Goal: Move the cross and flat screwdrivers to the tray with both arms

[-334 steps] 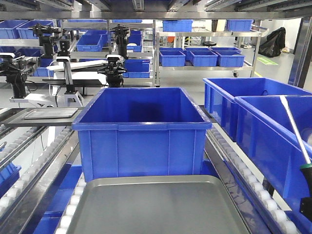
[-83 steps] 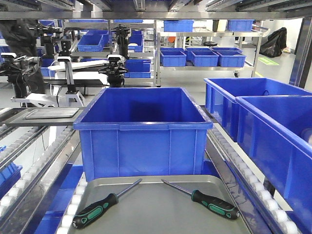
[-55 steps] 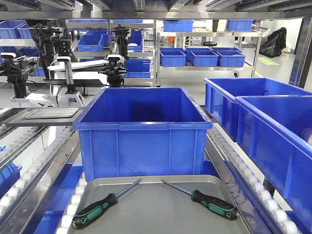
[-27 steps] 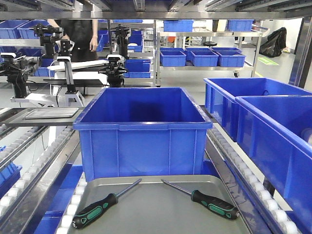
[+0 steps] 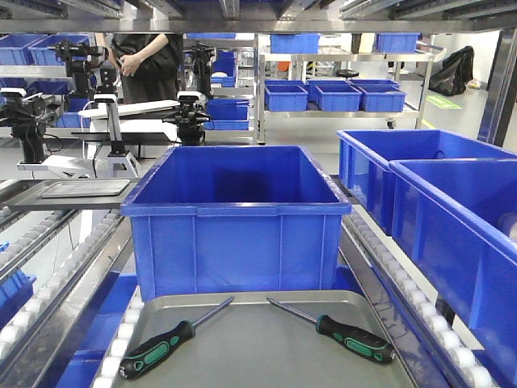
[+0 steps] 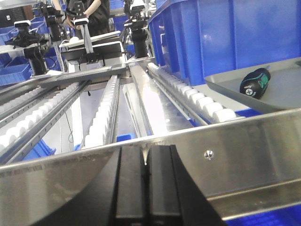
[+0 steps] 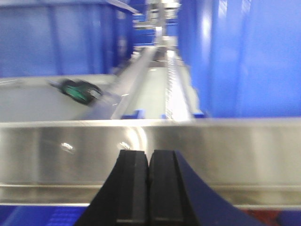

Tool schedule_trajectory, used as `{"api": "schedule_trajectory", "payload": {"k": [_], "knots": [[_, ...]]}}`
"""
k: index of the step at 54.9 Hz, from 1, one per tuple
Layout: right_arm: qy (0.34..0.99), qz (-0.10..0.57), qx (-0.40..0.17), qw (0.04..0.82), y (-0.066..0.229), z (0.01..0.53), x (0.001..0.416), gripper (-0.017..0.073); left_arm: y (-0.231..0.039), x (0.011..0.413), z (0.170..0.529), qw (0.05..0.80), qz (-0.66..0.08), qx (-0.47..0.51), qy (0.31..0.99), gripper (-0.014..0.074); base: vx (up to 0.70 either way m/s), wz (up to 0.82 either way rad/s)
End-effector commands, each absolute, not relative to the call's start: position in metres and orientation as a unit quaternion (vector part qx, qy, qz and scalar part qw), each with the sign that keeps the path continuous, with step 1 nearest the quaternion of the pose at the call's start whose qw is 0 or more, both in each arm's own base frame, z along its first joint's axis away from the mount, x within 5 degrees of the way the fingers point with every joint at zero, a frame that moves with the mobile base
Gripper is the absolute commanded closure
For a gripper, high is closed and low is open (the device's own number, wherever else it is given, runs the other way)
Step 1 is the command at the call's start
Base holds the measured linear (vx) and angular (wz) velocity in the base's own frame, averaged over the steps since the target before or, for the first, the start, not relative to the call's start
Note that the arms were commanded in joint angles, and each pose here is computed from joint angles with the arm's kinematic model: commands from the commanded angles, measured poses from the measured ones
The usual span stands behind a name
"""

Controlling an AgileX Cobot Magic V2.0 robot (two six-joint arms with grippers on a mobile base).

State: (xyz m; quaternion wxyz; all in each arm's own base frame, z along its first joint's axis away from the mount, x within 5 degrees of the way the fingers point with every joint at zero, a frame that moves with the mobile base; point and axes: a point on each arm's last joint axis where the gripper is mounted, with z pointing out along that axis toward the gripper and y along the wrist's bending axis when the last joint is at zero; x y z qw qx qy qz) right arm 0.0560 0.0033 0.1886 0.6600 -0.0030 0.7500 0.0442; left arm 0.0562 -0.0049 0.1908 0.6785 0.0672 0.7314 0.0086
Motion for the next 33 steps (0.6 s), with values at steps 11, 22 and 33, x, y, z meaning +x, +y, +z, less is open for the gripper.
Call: {"api": "schedule_trajectory", "payload": {"k": [11, 22, 33], "knots": [[0.705, 0.046, -0.005, 0.707, 0.0038, 0.1958, 0.0569, 0.0567, -0.0041, 0.0543, 0.2079, 0.722, 0.008, 0.058, 0.689, 0.0591, 0.00, 0.00], [0.707, 0.046, -0.004, 0.706, 0.0037, 0.1954, 0.0566, 0.0567, -0.0041, 0.0543, 0.2079, 0.722, 0.008, 0.058, 0.689, 0.0591, 0.00, 0.00], [0.707, 0.046, -0.004, 0.706, 0.0037, 0.1954, 0.0566, 0.0567, -0.0041, 0.0543, 0.2079, 0.722, 0.008, 0.058, 0.689, 0.0591, 0.00, 0.00]]}}
